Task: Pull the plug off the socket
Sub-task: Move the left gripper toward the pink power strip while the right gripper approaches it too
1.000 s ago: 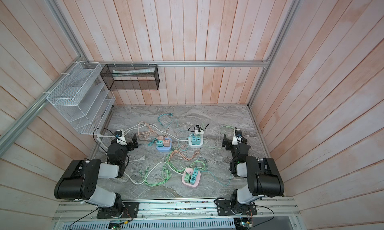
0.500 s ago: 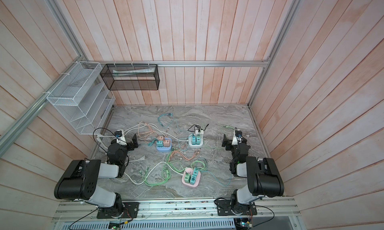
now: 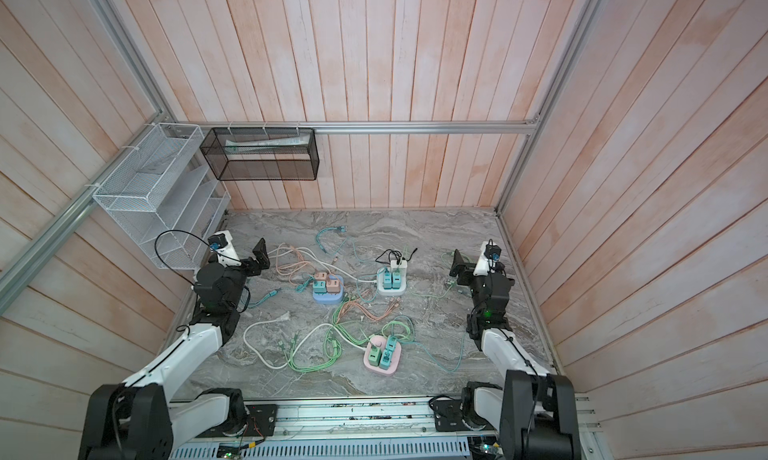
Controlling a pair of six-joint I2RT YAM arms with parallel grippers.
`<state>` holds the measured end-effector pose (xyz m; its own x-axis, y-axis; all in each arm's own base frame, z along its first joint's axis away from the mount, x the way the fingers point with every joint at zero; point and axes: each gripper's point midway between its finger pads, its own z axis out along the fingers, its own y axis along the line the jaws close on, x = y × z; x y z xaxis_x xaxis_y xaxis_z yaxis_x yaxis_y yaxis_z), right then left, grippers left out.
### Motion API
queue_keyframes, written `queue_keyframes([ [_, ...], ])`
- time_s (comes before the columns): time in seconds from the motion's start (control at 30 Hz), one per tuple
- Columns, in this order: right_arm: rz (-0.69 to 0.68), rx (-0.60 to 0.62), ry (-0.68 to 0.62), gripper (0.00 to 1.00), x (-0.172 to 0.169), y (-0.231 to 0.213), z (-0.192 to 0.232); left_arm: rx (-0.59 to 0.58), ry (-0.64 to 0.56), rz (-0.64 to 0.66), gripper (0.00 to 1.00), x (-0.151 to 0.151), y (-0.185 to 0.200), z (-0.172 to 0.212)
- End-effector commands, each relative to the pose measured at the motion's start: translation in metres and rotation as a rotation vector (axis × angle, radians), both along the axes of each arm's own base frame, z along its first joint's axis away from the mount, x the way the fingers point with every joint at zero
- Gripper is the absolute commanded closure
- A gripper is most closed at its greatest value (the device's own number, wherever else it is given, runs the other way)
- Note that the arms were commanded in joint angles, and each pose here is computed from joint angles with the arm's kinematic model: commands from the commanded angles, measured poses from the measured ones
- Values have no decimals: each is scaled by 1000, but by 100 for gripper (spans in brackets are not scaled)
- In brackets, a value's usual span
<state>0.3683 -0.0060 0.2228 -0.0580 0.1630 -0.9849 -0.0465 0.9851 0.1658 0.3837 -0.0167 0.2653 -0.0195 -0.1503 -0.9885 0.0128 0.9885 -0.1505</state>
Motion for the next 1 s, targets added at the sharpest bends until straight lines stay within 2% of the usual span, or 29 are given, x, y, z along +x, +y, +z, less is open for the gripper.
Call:
queue_keyframes([
  [0.0, 127, 144, 176, 5, -24, 29, -25, -12, 118, -48, 0, -19, -26, -18],
  [0.17, 93, 253, 241, 5, -62, 43, -24, -54, 145, -85, 0, -59, -58, -24],
  [0.3, 84, 288, 304, 6, -91, 63, -32, -63, 175, -132, 0, -89, -88, -35],
  [0.4, 100, 305, 368, 9, -111, 82, -43, -48, 206, -234, 0, -111, -120, -45],
  [0.63, 131, 299, 492, 9, -147, 115, -78, 73, 317, -530, 0, -172, -189, -83],
  [0.8, 152, 330, 588, 9, -156, 126, -102, 167, 416, -806, 4, -225, -228, -111],
  [0.97, 113, 379, 608, 9, -158, 122, -115, 228, 459, -983, 4, -263, -254, -133],
])
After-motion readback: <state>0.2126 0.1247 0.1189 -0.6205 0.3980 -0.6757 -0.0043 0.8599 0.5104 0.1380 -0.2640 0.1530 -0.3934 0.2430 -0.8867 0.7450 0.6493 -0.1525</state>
